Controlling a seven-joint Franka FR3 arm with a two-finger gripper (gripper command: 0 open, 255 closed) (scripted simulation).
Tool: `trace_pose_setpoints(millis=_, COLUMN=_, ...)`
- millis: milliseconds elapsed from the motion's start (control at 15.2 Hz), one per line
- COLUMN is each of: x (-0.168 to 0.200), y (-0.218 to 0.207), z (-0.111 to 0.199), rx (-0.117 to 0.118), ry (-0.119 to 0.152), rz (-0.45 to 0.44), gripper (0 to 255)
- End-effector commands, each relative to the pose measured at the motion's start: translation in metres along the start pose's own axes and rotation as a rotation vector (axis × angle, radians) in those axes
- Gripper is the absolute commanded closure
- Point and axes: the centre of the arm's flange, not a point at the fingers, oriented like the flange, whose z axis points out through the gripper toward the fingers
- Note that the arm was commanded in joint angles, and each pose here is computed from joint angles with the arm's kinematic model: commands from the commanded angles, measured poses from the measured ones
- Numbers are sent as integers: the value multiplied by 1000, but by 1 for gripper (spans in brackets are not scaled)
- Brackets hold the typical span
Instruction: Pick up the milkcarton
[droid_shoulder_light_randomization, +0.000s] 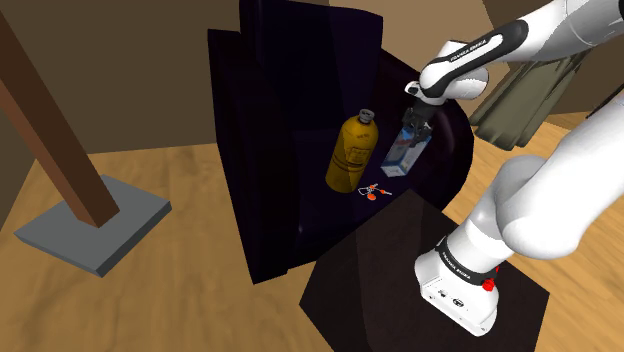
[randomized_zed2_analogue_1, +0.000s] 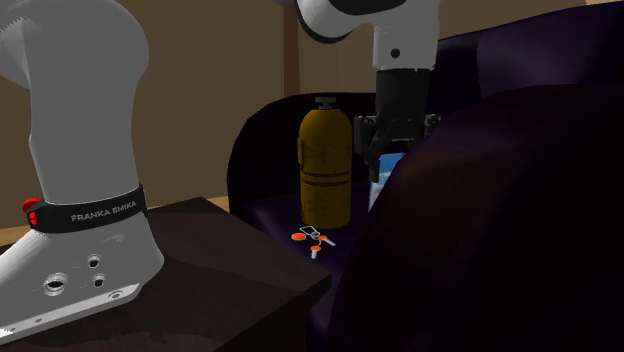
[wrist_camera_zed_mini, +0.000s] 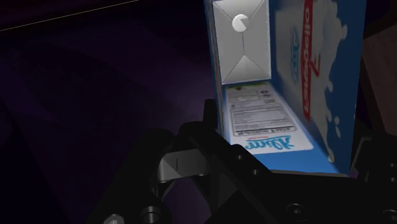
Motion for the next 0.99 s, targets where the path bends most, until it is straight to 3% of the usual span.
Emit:
trace_pose_setpoints(millis=0, x=0, y=0, z=-10, rx=0, ry=0, rz=0, gripper=255)
trace_pose_setpoints(millis=924, x=0, y=0, z=-74, rx=0, ry=0, rz=0, gripper=255)
